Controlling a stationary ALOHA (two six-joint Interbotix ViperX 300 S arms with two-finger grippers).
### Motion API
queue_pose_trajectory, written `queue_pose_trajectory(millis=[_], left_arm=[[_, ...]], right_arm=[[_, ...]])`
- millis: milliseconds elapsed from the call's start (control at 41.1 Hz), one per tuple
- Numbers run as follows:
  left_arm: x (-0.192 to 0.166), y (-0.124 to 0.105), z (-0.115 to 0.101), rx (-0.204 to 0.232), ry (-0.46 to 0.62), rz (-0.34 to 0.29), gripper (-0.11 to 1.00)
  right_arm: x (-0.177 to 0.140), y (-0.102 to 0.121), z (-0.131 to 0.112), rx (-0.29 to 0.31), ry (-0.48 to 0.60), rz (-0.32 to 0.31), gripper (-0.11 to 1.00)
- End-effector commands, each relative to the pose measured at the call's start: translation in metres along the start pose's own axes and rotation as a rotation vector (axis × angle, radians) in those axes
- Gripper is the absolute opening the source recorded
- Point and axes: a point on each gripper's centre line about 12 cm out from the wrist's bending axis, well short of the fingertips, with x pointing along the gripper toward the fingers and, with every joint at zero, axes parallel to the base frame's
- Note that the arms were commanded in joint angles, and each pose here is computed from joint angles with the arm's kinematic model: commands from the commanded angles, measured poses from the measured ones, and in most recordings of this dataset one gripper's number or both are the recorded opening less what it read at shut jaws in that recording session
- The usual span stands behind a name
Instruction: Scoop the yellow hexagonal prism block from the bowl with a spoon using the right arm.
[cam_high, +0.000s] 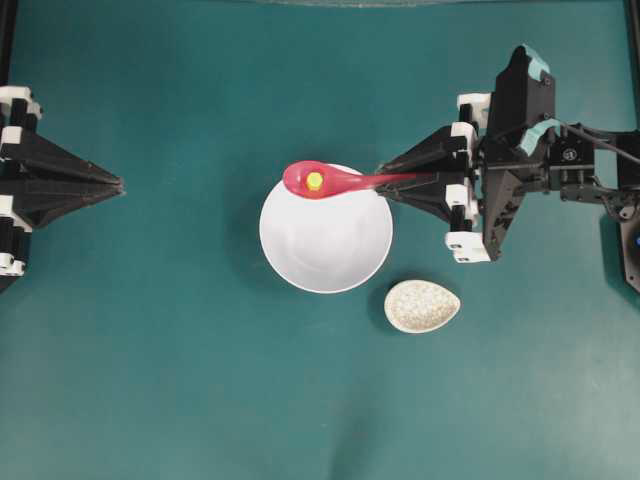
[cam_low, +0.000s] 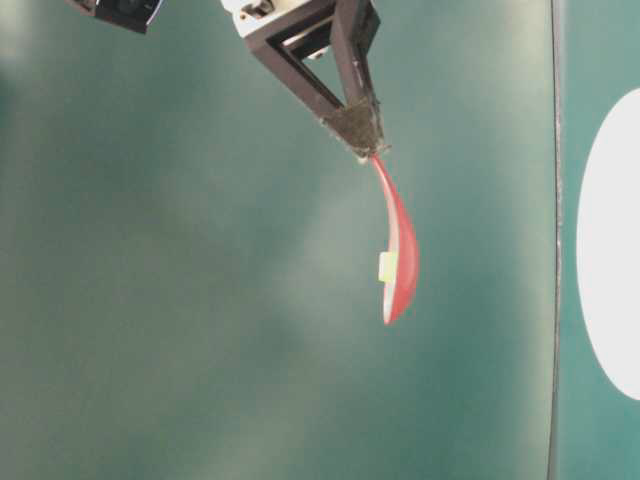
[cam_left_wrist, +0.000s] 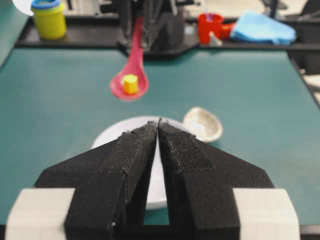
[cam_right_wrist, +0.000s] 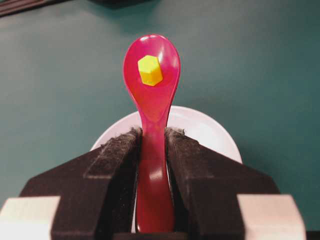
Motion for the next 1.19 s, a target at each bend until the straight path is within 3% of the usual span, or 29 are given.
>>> queue_pose_trajectory(millis=[0, 1168], left_arm=[[0.0022, 0.0, 0.0131, 0.002, -0.037, 0.0, 0.11], [0.0026, -0.0001, 0.0173, 0.023, -0.08, 0.0, 0.11]], right_arm=[[-0.0041, 0.0029, 0.0109, -0.005, -0.039, 0.01, 0.24], [-0.0035, 0.0038, 0.0141, -0.008, -0.04, 0.012, 0.24]])
